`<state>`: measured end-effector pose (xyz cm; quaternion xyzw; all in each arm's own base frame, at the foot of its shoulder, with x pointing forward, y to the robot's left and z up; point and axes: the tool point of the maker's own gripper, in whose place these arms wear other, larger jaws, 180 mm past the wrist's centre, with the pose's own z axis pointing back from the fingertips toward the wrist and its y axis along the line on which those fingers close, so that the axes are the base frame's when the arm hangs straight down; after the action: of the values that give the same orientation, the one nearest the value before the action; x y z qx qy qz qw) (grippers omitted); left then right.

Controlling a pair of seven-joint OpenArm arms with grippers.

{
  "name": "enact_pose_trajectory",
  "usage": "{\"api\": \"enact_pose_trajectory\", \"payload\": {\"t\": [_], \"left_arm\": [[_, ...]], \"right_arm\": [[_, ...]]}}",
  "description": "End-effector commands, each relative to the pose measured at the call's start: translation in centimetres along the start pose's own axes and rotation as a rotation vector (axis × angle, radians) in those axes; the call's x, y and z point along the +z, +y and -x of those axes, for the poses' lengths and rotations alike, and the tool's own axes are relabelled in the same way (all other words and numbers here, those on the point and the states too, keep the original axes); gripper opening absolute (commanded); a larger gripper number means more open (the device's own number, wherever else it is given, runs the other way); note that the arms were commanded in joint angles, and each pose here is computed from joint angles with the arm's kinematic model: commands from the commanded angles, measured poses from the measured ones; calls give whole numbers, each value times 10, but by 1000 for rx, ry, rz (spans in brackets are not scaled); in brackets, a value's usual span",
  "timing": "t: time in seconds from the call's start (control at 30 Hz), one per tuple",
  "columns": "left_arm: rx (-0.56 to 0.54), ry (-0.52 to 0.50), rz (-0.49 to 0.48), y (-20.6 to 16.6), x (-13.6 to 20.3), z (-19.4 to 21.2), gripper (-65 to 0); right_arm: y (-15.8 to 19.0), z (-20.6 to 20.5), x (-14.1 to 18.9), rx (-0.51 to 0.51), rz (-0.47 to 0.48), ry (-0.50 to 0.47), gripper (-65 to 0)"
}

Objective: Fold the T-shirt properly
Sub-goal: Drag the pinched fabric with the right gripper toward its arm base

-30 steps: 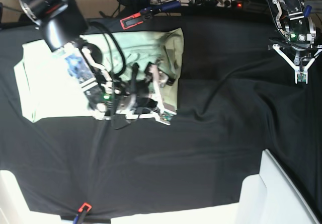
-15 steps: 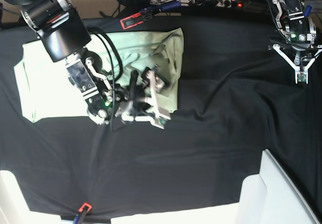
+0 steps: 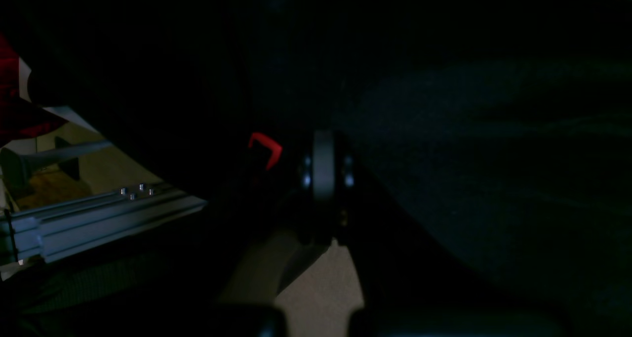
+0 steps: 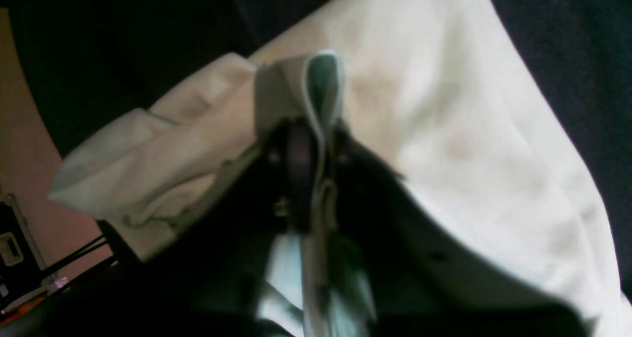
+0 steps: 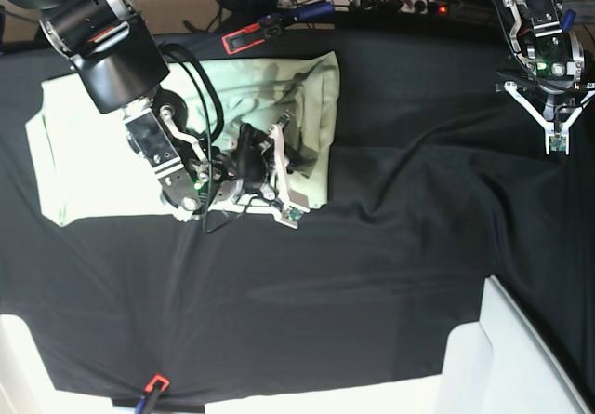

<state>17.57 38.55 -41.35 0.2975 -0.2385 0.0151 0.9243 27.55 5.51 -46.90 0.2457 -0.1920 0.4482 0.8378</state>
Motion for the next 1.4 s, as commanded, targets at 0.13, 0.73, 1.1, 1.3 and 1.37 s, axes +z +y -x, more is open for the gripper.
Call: {"api": "enact_pose_trajectory", "payload": {"t": [0.13, 0.73, 1.1, 1.3, 1.37], "left_arm": [[-7, -30, -33, 11, 1, -9, -650], [-8, -32, -33, 11, 1, -10, -650], [-11, -13, -32, 12, -2, -4, -650], [-12, 10, -27, 11, -6, 4, -650], [-11, 7, -27, 11, -6, 3, -650]], "right_arm": [[0, -14, 9, 19, 4, -31, -649], [13, 33, 61, 13, 107, 7, -647], [39, 45, 67, 7, 92, 11, -640], [18, 71, 86, -105, 165, 35, -557], [11, 76, 100, -135, 206, 27, -438]]}}
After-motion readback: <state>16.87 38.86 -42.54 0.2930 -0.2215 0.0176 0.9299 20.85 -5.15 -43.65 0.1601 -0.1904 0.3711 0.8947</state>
